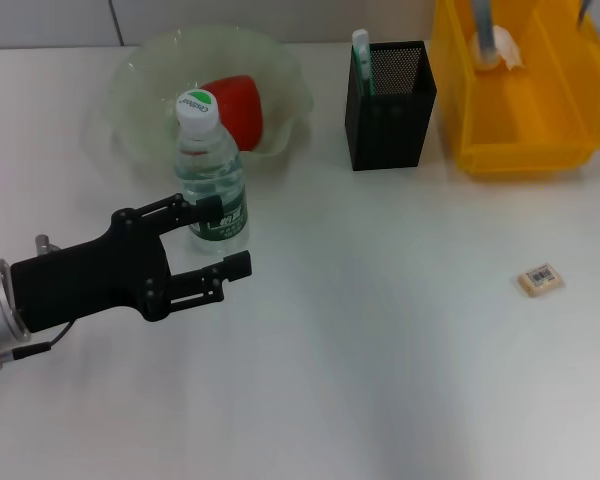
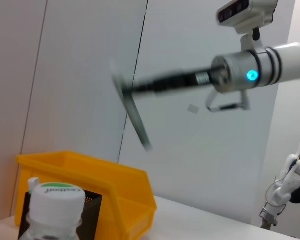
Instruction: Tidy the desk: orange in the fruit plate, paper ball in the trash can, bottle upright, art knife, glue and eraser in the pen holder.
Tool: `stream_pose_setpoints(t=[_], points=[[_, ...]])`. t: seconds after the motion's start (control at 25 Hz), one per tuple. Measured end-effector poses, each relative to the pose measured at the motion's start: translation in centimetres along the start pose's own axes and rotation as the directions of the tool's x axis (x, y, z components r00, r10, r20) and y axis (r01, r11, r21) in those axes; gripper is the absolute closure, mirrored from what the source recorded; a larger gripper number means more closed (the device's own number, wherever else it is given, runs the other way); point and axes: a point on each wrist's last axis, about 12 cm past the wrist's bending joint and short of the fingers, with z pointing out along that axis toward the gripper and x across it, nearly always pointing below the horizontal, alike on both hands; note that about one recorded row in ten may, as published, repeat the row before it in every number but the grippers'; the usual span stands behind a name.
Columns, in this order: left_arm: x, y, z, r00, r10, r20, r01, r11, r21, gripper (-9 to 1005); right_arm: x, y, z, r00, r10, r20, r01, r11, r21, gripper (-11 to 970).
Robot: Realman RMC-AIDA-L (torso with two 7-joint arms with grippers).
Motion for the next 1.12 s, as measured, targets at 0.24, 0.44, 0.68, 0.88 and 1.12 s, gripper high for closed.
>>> stream_pose_setpoints(t=[0.24, 0.44, 0.68, 0.88, 1.12], points=[[-0.2, -0.2, -0.1, 1.000, 0.001, 0.015, -0.002, 1.000, 0.015, 221, 4.8, -5.3, 1.9, 0.883, 0.286, 0.371, -0.294, 0.955, -0.037, 816], [-0.6, -0.3, -0.6, 0.998, 0.025, 0.057, -0.026, 1.000, 0.017, 221, 8.4, -5.9, 3.1, 0.789, 0.407, 0.461, -0.436, 0.899, -0.049, 818], [-0.6, -0.3, -0.8, 0.998, 0.037, 0.059, -0.038, 0.999, 0.013, 222, 11.7, -2.9, 5.7, 0.846, 0.450, 0.287, -0.444, 0.892, -0.091, 819], [-0.4, -0.5, -0.9, 0.997, 0.045, 0.059, -0.046, 0.999, 0.008, 222, 12.9, -1.6, 6.3, 0.879, 0.432, 0.200, -0.420, 0.902, -0.101, 820], [-0.3, -0.6, -1.0, 0.997, 0.046, 0.058, -0.046, 0.999, 0.005, 220, 13.4, -1.2, 6.9, 0.891, 0.429, 0.148, -0.419, 0.903, -0.091, 820]])
